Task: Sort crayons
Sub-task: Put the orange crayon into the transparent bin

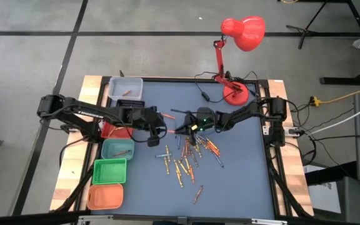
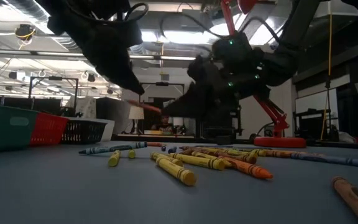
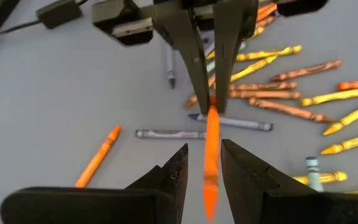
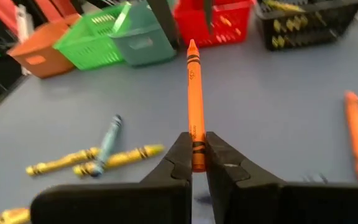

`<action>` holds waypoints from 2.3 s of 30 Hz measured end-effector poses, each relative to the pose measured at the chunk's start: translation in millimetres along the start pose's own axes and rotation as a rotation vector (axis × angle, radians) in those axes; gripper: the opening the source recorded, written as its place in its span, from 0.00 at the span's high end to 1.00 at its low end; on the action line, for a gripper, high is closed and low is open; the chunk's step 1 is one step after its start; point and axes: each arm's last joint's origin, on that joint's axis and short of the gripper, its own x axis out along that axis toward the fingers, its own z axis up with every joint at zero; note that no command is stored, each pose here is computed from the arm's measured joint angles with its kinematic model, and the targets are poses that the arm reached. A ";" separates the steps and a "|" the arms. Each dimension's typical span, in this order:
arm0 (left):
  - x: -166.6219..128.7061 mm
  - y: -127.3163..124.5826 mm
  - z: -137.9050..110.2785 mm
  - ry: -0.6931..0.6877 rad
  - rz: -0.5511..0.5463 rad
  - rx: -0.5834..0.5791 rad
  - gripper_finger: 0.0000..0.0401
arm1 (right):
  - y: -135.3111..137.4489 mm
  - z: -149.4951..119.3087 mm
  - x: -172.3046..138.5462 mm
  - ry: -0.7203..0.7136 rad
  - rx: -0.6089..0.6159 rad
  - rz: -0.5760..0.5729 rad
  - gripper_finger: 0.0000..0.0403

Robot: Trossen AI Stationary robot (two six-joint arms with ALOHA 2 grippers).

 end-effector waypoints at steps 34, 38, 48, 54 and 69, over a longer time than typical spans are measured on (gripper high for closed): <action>-0.6 -4.9 -0.8 0.011 -0.058 -0.116 0.80 | 7.0 20.8 13.1 -0.011 -0.015 -0.062 0.95; -0.6 -4.6 -2.5 0.029 -0.052 -0.114 0.80 | 7.2 22.0 13.1 -0.024 -0.018 -0.060 0.95; -0.6 -4.6 -3.0 0.034 -0.051 -0.114 0.80 | 7.4 23.3 13.0 -0.037 -0.022 -0.058 0.95; -0.7 -4.1 -7.2 0.076 -0.043 -0.112 0.80 | 7.7 23.8 13.1 -0.041 -0.023 -0.056 0.95; -0.8 -3.5 -8.6 0.090 -0.022 -0.110 0.85 | 7.5 23.7 13.0 -0.040 -0.023 -0.057 0.95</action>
